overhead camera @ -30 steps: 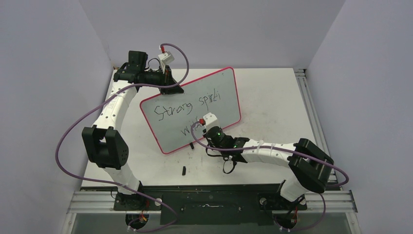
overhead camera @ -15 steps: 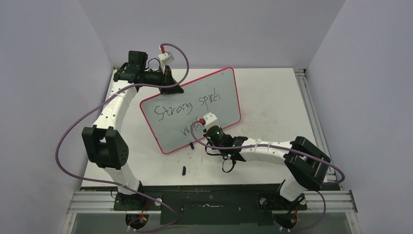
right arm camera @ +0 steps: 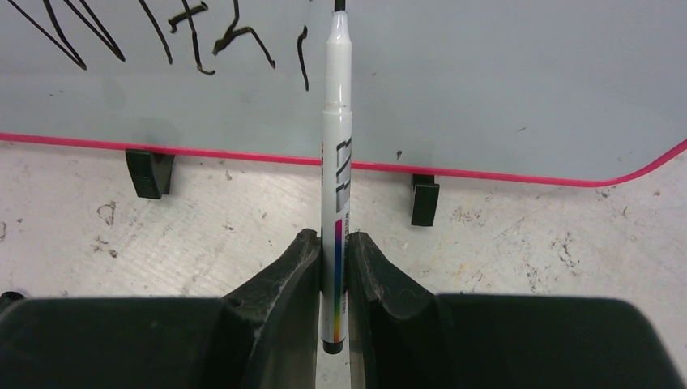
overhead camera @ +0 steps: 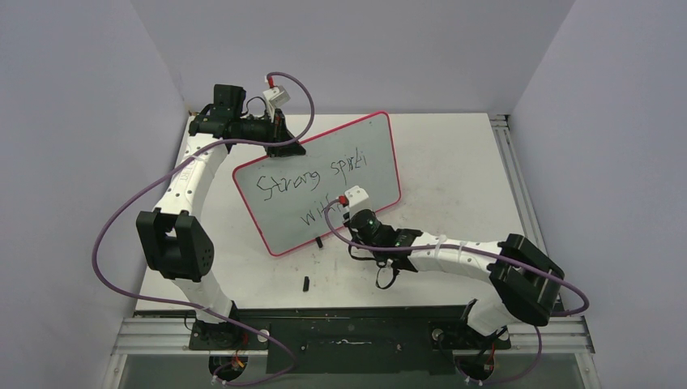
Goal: Write a sentence on the whiteboard
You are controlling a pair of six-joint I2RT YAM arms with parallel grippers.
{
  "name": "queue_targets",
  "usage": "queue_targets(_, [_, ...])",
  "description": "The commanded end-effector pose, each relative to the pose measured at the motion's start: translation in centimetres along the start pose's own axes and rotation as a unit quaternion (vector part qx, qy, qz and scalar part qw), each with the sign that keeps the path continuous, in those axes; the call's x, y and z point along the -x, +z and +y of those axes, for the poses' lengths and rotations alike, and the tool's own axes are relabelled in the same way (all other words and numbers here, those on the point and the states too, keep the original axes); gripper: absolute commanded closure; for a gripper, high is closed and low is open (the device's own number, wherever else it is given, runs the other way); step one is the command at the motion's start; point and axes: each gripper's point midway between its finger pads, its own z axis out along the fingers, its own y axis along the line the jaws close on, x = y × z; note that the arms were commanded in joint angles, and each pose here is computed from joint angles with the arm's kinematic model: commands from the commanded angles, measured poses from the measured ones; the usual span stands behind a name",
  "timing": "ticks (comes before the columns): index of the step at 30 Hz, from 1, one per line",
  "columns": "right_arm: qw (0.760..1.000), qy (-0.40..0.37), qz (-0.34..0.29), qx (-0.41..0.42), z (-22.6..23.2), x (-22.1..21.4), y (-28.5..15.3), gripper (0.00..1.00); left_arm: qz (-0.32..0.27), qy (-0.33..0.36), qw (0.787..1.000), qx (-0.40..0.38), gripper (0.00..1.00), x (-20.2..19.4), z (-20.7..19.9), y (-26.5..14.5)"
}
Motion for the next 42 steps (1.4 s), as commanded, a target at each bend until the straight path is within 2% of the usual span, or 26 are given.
queue_targets(1, [1.0, 0.01, 0.003, -0.009, -0.4, -0.7, 0.3, 0.95, 0.043, -0.059, 0.997, -0.026, 1.0, -3.3, -1.5, 0.9])
queue_targets(19, [1.0, -0.001, 0.024, -0.007, -0.1, -2.0, 2.0, 0.95, 0.043, -0.059, 0.997, -0.025, 1.0, -3.3, -1.4, 0.9])
queue_targets(31, [0.999, 0.009, 0.051, -0.002, -0.1, -4.8, 1.9, 0.95, 0.042, -0.059, 0.997, -0.027, 1.0, -3.3, -1.5, 0.8])
queue_targets(42, [1.0, 0.013, 0.012, -0.014, -0.4, -1.8, 0.4, 0.95, 0.042, -0.059, 0.997, -0.026, 1.0, -3.2, -1.4, 0.8])
